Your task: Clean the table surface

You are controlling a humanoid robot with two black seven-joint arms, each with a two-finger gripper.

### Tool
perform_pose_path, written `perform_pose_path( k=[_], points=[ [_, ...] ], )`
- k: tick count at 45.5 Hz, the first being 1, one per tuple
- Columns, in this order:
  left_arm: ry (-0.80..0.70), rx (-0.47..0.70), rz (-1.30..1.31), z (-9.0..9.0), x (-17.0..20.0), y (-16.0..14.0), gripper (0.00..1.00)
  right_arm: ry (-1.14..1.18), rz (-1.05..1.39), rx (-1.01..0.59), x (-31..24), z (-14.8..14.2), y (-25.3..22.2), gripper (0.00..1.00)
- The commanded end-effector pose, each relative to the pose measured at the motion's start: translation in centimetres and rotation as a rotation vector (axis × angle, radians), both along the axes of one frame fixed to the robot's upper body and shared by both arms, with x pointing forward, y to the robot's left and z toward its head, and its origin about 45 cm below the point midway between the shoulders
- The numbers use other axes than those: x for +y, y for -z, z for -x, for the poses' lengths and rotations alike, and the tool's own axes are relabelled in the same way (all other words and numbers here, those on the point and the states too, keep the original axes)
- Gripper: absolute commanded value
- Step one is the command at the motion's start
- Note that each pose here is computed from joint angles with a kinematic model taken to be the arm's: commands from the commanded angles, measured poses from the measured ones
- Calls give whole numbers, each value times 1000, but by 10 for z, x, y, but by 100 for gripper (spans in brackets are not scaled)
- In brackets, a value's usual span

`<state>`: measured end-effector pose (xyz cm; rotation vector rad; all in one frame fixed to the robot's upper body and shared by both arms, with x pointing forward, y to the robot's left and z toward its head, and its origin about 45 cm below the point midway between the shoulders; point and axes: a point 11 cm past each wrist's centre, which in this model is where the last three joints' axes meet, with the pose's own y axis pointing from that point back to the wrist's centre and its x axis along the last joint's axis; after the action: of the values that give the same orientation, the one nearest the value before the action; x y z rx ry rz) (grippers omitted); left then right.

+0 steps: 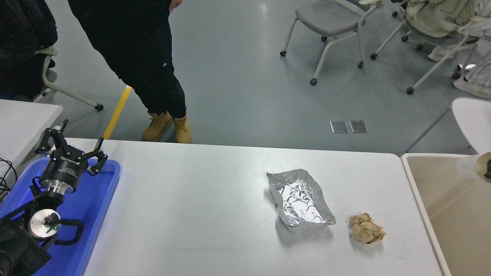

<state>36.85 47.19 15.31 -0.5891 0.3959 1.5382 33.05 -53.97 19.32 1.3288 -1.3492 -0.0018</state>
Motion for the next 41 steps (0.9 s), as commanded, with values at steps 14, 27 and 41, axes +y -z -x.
perform_pose_path(
  k=[14,27,41],
  points=[
    [0,0,0,0,0,0,100,212,283,3,-14,19,113,0],
    [-1,1,-1,0,0,0,100,334,265,-38,4,25,135,0],
    [-1,0,-1,0,0,0,100,347,229,-10,15,38,153,0]
  ],
)
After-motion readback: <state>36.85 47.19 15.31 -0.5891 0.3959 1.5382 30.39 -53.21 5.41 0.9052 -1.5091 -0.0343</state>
